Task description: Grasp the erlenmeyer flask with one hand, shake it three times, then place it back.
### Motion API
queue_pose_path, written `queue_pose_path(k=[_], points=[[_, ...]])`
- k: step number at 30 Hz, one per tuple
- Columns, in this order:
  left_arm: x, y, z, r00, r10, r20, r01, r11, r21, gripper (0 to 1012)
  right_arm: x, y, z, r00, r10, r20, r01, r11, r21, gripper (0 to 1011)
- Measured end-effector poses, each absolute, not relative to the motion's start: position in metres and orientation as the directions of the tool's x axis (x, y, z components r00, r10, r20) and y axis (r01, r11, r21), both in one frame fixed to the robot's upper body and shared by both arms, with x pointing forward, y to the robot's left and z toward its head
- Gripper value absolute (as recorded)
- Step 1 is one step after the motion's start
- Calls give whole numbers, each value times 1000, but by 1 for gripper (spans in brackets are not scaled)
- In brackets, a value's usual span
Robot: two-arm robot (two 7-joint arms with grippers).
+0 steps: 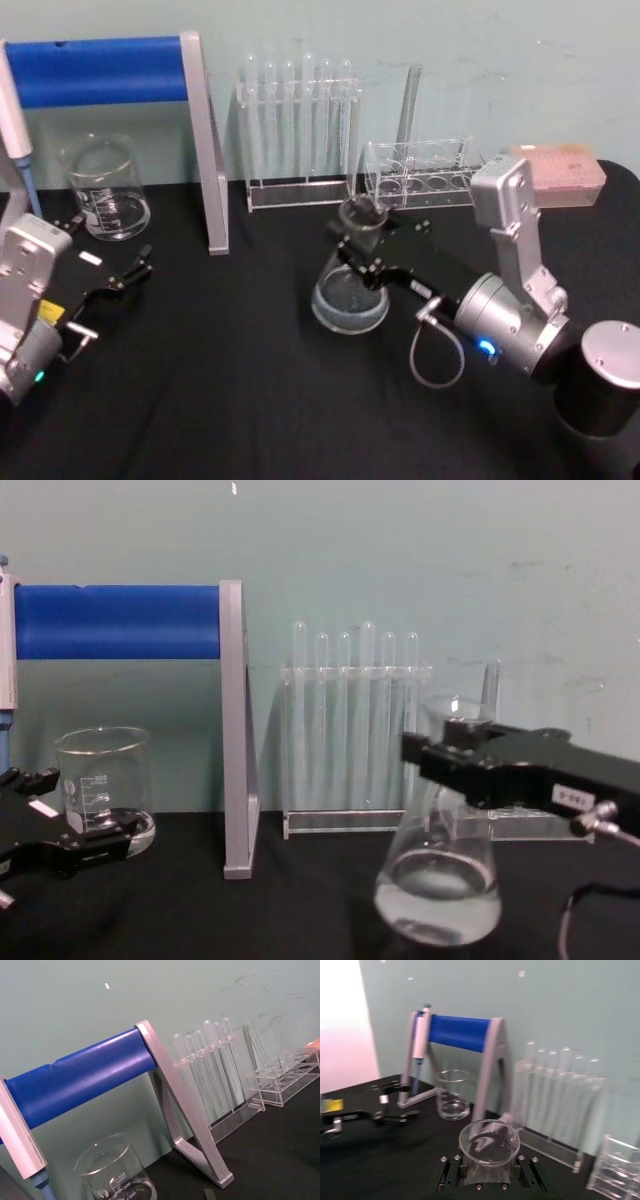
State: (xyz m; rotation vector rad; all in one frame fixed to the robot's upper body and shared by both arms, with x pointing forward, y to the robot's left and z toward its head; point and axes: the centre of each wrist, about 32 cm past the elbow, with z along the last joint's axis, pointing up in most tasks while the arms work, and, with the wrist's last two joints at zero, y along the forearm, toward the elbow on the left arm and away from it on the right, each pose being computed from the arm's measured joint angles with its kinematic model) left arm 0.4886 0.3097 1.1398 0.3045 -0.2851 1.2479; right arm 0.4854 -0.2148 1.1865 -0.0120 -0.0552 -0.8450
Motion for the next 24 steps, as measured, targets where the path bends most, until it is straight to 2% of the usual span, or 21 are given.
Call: queue_pose_path(k=[10, 24], points=[[489, 310, 1140, 292, 880, 374, -955, 287, 70, 1001, 504, -233, 1188, 568, -820, 76, 821, 571, 21, 449], [489, 310, 1140, 292, 880, 374, -955, 287, 70, 1001, 519, -250, 1186, 473, -877, 90, 879, 476, 24, 449]])
